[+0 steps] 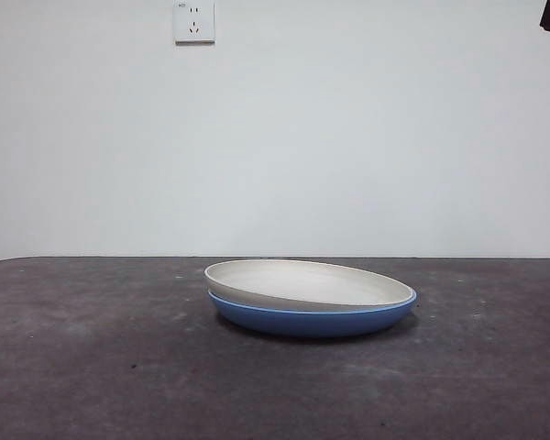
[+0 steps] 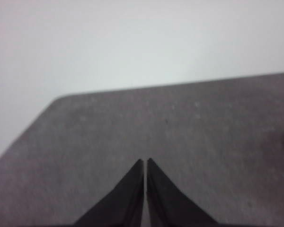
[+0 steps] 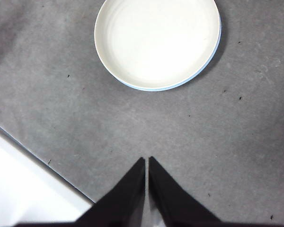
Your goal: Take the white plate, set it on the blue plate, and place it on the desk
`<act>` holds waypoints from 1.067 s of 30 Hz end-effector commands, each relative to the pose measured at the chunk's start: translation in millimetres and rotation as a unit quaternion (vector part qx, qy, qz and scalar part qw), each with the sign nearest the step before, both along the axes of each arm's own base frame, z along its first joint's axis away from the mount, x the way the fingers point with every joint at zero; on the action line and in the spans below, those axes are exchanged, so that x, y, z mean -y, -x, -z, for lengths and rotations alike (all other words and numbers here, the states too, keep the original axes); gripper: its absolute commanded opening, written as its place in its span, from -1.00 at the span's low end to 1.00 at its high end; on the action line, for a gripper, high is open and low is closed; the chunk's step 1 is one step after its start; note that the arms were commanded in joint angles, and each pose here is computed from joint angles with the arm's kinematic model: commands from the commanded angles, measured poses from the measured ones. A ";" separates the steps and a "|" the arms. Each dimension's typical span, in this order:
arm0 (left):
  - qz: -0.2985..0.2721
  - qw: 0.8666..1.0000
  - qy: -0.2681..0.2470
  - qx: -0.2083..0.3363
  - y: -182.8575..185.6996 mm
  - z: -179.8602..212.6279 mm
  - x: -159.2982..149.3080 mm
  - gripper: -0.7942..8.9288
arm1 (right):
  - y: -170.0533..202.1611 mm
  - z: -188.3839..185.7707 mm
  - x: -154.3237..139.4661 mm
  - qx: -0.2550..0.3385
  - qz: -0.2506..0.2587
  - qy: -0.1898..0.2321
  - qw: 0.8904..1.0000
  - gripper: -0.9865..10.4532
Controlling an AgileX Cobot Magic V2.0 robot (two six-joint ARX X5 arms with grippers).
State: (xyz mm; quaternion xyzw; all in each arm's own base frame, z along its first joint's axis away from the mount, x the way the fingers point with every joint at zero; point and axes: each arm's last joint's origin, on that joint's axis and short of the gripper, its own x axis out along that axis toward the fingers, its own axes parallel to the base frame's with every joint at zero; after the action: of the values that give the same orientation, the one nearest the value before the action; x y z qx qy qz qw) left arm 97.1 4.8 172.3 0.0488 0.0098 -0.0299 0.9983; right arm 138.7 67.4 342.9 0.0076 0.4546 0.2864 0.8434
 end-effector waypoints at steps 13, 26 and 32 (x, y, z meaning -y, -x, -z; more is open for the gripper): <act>-0.006 0.997 0.028 -0.076 1.8 22.4 -0.3 -0.81 | -1.6 -4.8 -1.6 0.011 -0.007 -0.003 1.000 -0.82; -0.006 0.997 0.030 -0.075 1.8 22.4 -0.2 -0.81 | -1.6 -4.8 -1.6 0.011 -0.007 -0.003 1.000 -0.82; -0.006 0.997 0.030 -0.075 1.8 22.4 -0.2 -0.81 | -1.6 -4.8 -1.6 0.011 -0.007 -0.003 1.000 -0.82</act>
State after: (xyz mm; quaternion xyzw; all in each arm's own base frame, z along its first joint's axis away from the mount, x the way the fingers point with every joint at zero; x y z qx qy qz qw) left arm 94.6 4.6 157.5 0.0216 0.0711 -0.0305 0.9968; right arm 138.8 67.4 343.0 0.0076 0.4542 0.2864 0.8436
